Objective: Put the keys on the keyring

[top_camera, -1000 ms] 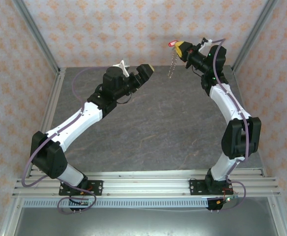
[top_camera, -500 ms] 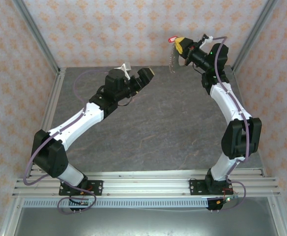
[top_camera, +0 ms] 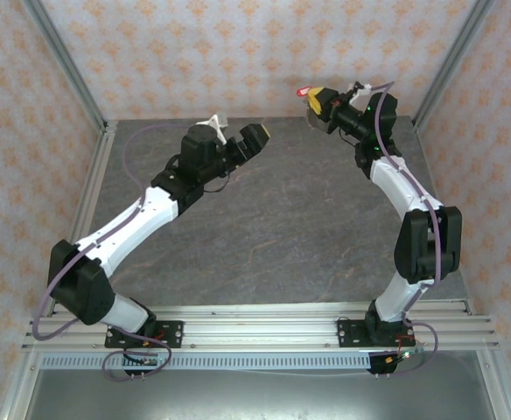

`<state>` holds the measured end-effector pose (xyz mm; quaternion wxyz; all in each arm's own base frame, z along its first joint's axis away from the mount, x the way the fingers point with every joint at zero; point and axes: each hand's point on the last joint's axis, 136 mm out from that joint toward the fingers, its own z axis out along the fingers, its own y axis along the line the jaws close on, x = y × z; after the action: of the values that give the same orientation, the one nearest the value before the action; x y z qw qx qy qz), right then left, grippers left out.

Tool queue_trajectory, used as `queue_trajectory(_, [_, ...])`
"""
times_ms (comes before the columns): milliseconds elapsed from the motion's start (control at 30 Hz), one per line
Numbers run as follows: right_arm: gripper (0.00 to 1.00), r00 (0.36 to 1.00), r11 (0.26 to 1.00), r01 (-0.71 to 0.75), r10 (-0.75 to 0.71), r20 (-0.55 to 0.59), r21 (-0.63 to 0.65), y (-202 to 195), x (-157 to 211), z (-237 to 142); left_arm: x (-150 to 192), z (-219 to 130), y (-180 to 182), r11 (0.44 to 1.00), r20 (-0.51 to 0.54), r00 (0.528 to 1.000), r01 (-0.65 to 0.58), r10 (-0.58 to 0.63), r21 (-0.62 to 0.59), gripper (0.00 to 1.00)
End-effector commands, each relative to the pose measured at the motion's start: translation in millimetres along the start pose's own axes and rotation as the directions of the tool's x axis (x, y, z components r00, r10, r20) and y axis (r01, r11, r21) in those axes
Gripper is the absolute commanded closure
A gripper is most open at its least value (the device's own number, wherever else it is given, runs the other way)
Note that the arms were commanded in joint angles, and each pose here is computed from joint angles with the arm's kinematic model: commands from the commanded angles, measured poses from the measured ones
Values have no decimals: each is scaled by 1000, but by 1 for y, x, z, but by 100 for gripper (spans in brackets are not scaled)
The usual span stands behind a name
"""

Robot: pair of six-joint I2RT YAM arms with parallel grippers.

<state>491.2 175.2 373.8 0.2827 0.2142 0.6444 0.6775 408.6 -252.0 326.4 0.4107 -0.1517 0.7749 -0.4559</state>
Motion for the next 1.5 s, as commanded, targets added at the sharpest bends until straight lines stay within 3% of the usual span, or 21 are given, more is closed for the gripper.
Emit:
queue_trajectory(0, [100,997,994,72,-73,-3,-77,23,3,-6,-2,-12,2,999,25,999,-44,45,-26,0])
queue_trajectory(700, [100,999,999,45,-45,-4,11,-28,0,-3,4,-3,9,999,-8,1000,-3,3,-32,0])
queue_trajectory(1167, [100,999,997,17,-20,41,76,-74,-40,-4,0,-7,19,999,-2,1000,3,-3,-46,0])
queue_trajectory(1300, [100,999,993,10,-15,40,116,-94,-41,-6,2,-2,22,999,-10,1000,12,-13,-45,0])
queue_trajectory(1467, [100,998,982,-38,28,54,185,-148,-33,-15,4,1,22,999,-23,999,29,-30,-36,0])
